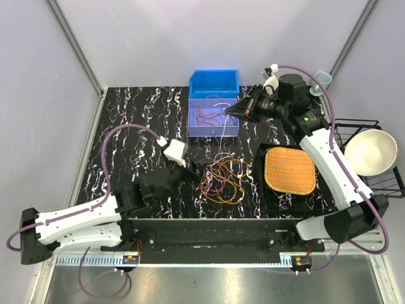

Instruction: Untangle the cables

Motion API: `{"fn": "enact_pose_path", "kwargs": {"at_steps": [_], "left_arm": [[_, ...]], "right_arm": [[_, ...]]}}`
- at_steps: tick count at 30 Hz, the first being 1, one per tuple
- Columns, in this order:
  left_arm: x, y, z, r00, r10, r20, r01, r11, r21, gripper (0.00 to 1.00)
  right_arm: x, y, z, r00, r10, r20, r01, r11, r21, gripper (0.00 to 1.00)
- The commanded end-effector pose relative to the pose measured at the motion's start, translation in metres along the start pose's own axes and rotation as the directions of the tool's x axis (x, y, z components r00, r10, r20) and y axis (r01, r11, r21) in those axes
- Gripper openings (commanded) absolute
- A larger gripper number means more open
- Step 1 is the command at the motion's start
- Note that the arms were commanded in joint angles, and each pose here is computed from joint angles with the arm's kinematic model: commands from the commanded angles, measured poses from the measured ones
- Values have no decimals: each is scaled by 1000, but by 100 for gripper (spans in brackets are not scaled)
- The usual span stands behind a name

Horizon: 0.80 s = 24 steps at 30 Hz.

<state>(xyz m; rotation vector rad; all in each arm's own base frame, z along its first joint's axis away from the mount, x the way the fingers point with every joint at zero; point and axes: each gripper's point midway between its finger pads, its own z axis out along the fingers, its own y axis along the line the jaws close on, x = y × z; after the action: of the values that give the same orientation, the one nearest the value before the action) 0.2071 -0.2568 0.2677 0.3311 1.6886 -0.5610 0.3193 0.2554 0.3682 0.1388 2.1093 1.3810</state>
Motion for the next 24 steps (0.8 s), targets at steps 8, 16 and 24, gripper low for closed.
{"fn": "enact_pose_path", "kwargs": {"at_steps": [8, 16, 24], "left_arm": [[58, -14, 40, 982, 158, -100, -158, 987, 12, 85], [73, -32, 77, 974, 208, -94, -207, 978, 15, 84], [69, -40, 113, 976, 215, -13, -216, 974, -65, 60]], "right_arm": [[-15, 50, -16, 997, -59, 39, 63, 992, -111, 0], [-13, 53, -20, 998, -51, 30, 54, 991, -119, 0], [-13, 58, -23, 999, -44, 15, 45, 991, -129, 0]]}}
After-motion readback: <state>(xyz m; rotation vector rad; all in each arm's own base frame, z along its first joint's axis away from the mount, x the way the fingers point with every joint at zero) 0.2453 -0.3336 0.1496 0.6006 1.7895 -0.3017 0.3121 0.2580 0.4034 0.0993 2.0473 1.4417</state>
